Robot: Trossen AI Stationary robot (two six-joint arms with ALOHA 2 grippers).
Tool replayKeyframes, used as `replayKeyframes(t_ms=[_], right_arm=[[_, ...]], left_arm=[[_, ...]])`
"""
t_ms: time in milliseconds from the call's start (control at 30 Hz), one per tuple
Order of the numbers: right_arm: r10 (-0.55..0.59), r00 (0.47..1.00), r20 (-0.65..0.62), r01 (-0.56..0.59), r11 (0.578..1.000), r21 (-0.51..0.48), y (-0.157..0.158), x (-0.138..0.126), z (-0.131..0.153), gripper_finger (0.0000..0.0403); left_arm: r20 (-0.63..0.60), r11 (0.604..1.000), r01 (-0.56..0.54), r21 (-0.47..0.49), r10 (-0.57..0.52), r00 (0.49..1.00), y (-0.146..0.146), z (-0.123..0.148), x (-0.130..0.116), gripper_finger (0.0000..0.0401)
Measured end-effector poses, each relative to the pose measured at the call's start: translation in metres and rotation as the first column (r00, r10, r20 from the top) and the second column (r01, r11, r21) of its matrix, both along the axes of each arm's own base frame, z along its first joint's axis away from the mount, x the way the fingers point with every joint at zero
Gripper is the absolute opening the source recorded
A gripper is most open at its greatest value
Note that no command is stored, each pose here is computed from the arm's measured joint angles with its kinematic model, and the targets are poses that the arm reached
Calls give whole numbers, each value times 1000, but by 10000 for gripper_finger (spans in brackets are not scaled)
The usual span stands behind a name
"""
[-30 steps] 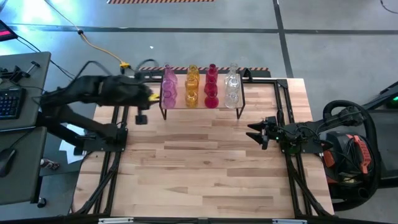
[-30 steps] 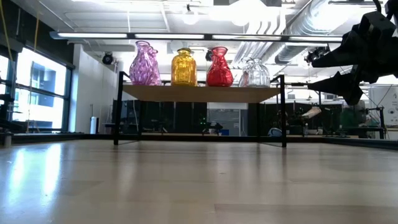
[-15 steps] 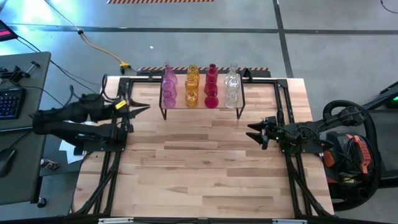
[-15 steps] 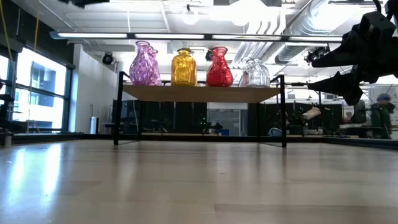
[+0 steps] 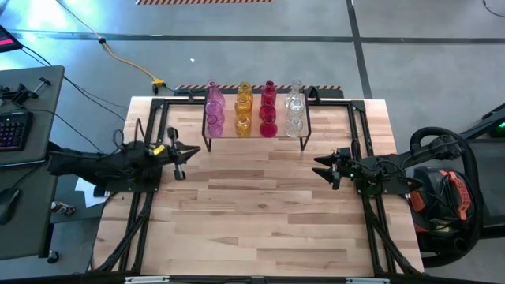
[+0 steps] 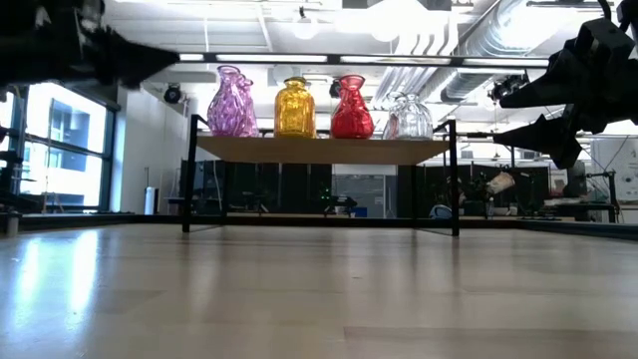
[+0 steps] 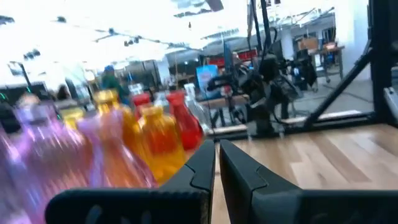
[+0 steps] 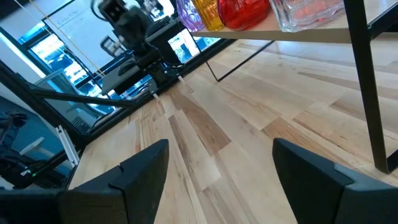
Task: Sort vases onto shelf
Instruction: Return to Home Position
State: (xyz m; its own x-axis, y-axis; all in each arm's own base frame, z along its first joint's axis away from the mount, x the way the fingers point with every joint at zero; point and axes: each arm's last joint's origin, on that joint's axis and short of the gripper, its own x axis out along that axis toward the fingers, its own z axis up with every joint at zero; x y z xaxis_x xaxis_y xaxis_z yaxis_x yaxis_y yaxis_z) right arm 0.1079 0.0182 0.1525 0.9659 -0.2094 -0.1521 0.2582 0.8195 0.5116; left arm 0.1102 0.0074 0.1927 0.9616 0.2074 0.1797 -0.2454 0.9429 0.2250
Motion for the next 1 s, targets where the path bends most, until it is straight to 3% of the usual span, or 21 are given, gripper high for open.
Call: replayKeyframes(t_ms=[100,333,600,1000], right_arm=[[0,1000,0,0,1000,0,0,0,0,270],[0,1000,0,0,1000,0,0,0,0,270],[0,1000,0,0,1000,0,0,0,0,270],[0,1000,0,0,1000,0,0,0,0,270]], left_arm=[[-30,999,22,-46,-24,999,0,-9,1,15],[-63,1000,21,14,-20,998,0,-11,1,15],[-154,998,22,-56,-30,988,0,-21,2,15],[-199,998,19,-58,-30,980,0,-25,2,15]])
